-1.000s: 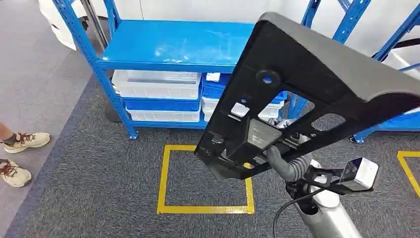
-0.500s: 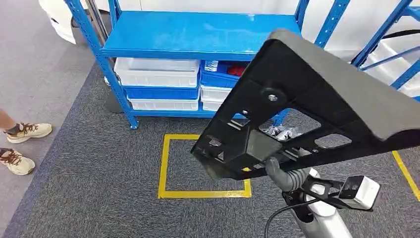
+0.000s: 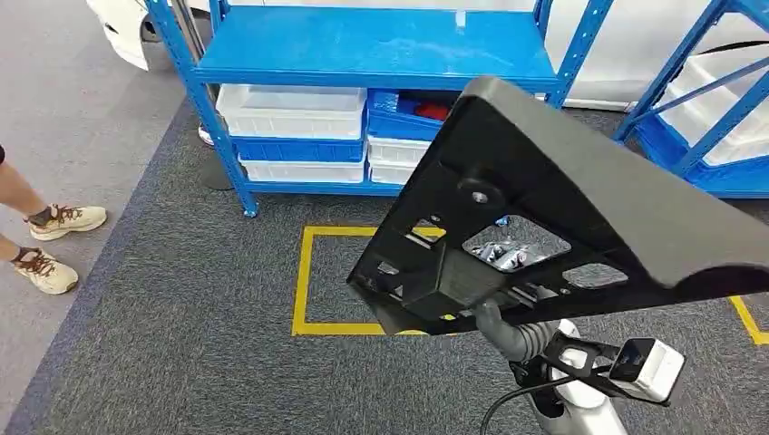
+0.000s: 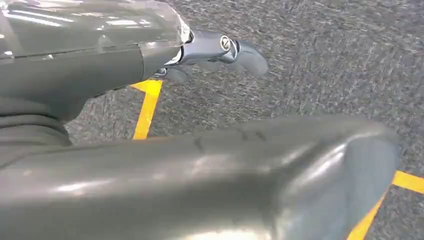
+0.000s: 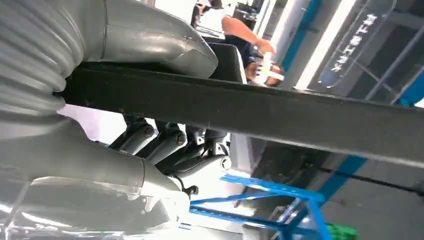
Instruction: Take the parts from the cabinet and place them on the table.
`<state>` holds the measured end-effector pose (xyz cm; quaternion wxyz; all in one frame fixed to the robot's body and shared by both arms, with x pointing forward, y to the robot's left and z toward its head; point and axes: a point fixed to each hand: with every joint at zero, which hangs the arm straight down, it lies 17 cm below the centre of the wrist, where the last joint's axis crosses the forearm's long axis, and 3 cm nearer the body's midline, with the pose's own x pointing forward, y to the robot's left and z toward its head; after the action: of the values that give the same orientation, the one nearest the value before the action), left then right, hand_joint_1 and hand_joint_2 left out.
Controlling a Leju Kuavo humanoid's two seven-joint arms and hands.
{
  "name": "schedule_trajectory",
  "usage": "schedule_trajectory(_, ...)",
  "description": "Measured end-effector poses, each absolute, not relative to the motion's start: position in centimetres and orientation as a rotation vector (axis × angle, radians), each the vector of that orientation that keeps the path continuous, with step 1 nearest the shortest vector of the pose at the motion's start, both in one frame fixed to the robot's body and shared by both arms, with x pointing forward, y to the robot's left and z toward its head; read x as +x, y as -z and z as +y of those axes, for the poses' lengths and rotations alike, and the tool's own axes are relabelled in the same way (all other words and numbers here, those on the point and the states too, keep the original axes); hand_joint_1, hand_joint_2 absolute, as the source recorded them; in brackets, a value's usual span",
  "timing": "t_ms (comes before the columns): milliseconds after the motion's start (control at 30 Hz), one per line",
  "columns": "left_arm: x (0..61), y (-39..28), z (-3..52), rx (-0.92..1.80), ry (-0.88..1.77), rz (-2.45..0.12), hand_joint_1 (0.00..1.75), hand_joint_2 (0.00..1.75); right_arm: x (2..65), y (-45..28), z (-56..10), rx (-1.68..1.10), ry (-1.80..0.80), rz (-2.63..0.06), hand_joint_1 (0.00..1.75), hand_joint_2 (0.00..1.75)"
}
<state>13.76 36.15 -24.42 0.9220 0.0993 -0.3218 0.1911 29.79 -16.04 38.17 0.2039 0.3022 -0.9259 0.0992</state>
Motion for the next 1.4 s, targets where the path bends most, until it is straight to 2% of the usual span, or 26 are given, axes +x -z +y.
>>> schedule_trajectory(1400,13.49,24.49,36.28,0.207,-0.414,-0.654,0.00,0.00,29.67,-38.62,-16.80,0.847,-0.200,-2.601,1.73,1.75)
